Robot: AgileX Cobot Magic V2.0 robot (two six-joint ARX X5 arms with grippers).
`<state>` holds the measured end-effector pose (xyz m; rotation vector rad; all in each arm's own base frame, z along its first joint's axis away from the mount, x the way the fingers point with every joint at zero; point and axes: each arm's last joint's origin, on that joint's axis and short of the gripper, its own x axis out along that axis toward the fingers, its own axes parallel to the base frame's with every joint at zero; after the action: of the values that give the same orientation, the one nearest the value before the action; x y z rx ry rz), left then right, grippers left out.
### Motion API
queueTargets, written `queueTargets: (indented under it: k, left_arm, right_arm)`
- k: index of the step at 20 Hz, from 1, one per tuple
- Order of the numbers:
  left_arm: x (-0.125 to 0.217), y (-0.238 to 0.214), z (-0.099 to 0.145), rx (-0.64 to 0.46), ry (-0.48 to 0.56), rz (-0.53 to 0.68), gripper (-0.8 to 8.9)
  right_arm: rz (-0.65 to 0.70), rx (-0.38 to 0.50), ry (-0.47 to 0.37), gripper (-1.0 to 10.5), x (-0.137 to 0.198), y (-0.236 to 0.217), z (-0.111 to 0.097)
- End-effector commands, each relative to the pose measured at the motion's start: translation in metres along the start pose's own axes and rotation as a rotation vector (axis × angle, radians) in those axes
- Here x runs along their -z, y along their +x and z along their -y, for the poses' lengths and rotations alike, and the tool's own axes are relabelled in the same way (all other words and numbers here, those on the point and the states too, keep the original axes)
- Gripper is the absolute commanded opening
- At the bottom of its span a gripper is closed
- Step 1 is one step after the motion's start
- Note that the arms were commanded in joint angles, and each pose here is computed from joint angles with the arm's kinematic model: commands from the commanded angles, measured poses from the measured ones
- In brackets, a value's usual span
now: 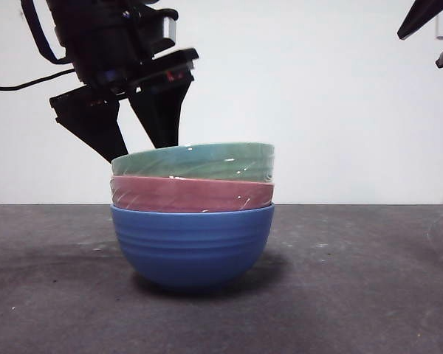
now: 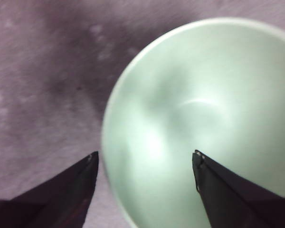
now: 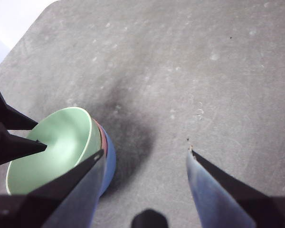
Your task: Pick up the green bowl on the top,put the green bowl on the left,pick up the red bowl in the middle,put the red bowl on the right
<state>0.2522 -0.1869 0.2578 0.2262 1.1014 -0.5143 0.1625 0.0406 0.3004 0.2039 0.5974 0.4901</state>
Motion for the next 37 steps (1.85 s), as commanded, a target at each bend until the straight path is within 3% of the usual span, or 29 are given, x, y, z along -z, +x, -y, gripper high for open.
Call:
queueTargets:
  k: [1, 4, 14, 24, 31, 34, 37]
  left_arm:
    - [0.0, 0.001, 0.004, -0.038, 0.026, 0.013, 1.71]
    - [0.0, 0.001, 0.004, -0.061, 0.028, 0.022, -0.12]
    - [-0.007, -0.004, 0.004, -0.082, 0.026, 0.059, -0.13]
    - [-0.032, -0.079, 0.0, -0.098, 0.077, 0.112, -0.13]
    - [0.023, -0.159, -0.066, -0.301, -0.159, 0.18, -0.13]
    - [0.055, -0.146, -0.081, -0.328, -0.241, 0.17, -0.13]
    - [0.072, -0.113, -0.089, -0.273, -0.273, 0.122, -0.13]
  right_arm:
    - [0.005, -0.003, 0.003, 2.8, -0.001, 0.0, -0.001]
    - [0.005, -0.002, 0.003, 2.8, -0.001, 0.0, -0.001]
    - [0.006, 0.0, 0.002, 2.8, -0.001, 0.0, -0.001]
    - [0.007, 0.0, 0.002, 2.8, -0.001, 0.0, -0.001]
    - [0.007, 0.001, 0.002, 2.8, -0.001, 0.0, 0.0]
    - [0.008, 0.004, 0.002, 2.8, -0.001, 0.0, 0.0]
    - [0.008, 0.003, 0.002, 2.8, -0.001, 0.0, 0.0]
